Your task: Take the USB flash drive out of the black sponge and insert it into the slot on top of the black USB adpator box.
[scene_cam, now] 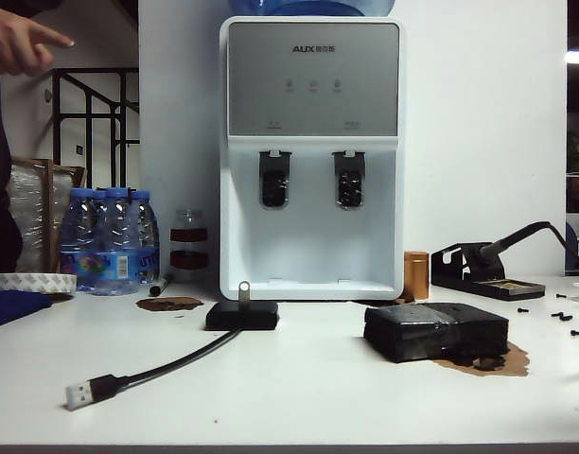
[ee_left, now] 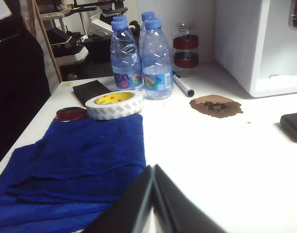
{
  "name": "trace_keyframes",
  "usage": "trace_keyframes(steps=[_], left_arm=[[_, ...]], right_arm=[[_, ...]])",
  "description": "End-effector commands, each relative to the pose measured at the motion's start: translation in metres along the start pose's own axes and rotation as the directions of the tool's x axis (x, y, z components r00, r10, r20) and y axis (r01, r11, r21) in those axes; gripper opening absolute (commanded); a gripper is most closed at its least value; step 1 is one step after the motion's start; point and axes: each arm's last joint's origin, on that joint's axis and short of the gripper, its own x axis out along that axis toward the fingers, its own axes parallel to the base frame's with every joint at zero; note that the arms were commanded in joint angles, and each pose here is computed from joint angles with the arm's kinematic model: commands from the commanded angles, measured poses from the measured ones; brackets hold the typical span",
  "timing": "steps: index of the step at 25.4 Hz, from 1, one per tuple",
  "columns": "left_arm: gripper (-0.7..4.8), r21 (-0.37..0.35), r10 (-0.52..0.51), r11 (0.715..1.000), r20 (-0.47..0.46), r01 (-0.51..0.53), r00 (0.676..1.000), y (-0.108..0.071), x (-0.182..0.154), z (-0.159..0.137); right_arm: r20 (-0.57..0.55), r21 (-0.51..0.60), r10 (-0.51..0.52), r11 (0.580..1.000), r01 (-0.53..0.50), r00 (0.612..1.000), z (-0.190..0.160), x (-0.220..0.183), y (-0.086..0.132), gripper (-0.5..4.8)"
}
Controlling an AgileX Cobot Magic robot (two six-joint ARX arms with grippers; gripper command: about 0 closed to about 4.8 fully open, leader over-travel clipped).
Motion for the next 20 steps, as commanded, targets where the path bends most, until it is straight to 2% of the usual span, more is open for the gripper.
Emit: trace_keyframes(steps=[1,4,8,15,20], left_arm=[[-0.05,0.006,-0.001,1.000,-0.006,0.001,1.000,-0.0001,0.0001,-0.0010],[-0.05,0.006,-0.001,1.000,-0.006,0.001,1.000,-0.0001,0.0001,-0.0010],[-0.05,0.006,-0.001,1.000,-0.006,0.001,1.000,-0.0001,0.0001,-0.0010],[-0.05,0.006,-0.001,1.000,-0.005,0.001,1.000,-0.0001,0.0001,-0.0010],[-0.05,0.006,-0.001,1.000,-0.005,0.001,1.000,-0.0001,0.0001,-0.0010]], right_arm=[[0.010,-0.034,-0.003,0.999,0.004,1.000,0.0000,0.0004,-0.0003,0.03],[0.032,-0.113,-0.046,0.992,0.049,0.998,0.0019,0.0003,-0.0014,0.04],[0.028,-0.140,-0.090,0.986,0.093,0.996,0.0011,0.0003,-0.0027,0.03],[0.031,-0.157,-0.089,0.983,0.093,0.996,0.0013,0.0003,-0.0027,0.04],[0.026,-0.145,-0.052,0.988,0.056,0.998,0.0012,0.0003,-0.0016,0.04]])
